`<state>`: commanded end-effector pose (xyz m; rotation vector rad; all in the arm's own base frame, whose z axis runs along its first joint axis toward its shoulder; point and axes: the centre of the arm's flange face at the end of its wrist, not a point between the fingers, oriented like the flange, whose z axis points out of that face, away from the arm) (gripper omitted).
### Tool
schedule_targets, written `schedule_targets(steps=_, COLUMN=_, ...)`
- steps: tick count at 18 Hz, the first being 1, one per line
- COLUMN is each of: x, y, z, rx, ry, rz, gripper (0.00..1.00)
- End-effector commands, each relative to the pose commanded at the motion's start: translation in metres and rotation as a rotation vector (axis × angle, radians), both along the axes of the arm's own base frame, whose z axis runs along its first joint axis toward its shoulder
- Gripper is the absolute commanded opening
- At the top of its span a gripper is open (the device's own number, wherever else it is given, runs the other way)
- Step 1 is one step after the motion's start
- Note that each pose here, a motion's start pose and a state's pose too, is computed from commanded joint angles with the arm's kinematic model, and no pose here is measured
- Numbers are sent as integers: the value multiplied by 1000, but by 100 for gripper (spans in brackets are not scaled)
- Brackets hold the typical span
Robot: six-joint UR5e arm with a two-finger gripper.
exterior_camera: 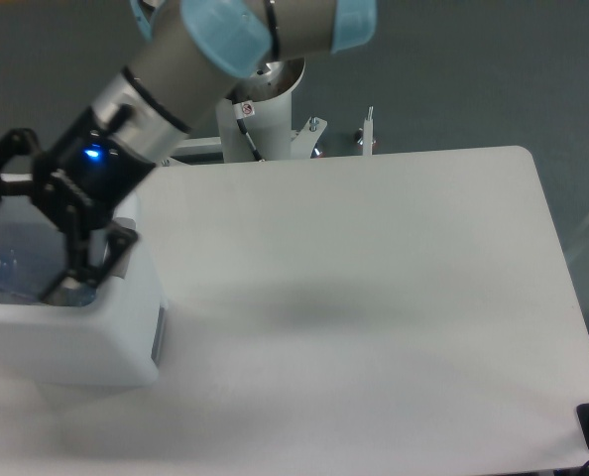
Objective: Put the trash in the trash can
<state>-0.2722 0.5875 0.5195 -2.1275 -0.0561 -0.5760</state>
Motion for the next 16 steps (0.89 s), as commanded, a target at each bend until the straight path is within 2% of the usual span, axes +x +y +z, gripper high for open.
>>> schedule_targets(steps=1, x=-43, y=-8, z=-21, rx=-20, ry=-18, rz=55, gripper=100)
schedule_targets(steps=3, x=-93, y=-16, z=-56, rx=-40, ry=-22, rz=94, gripper=100)
schedule_targets(steps=7, x=-158, y=-47, z=-94, rx=-72, ry=-54, rz=179, gripper=100)
schedule_targets(steps=9, x=-178, y=-53, z=-115, rx=-93, ry=-74, rz=201, gripper=100)
schedule_targets(steps=12, x=-225, y=-83, z=-143, rx=-224, ry=16, rz=312, gripper=100)
schedule_targets(steps=16, x=-254, y=-97, z=-157, rx=-339, ry=174, rz=342, gripper=100)
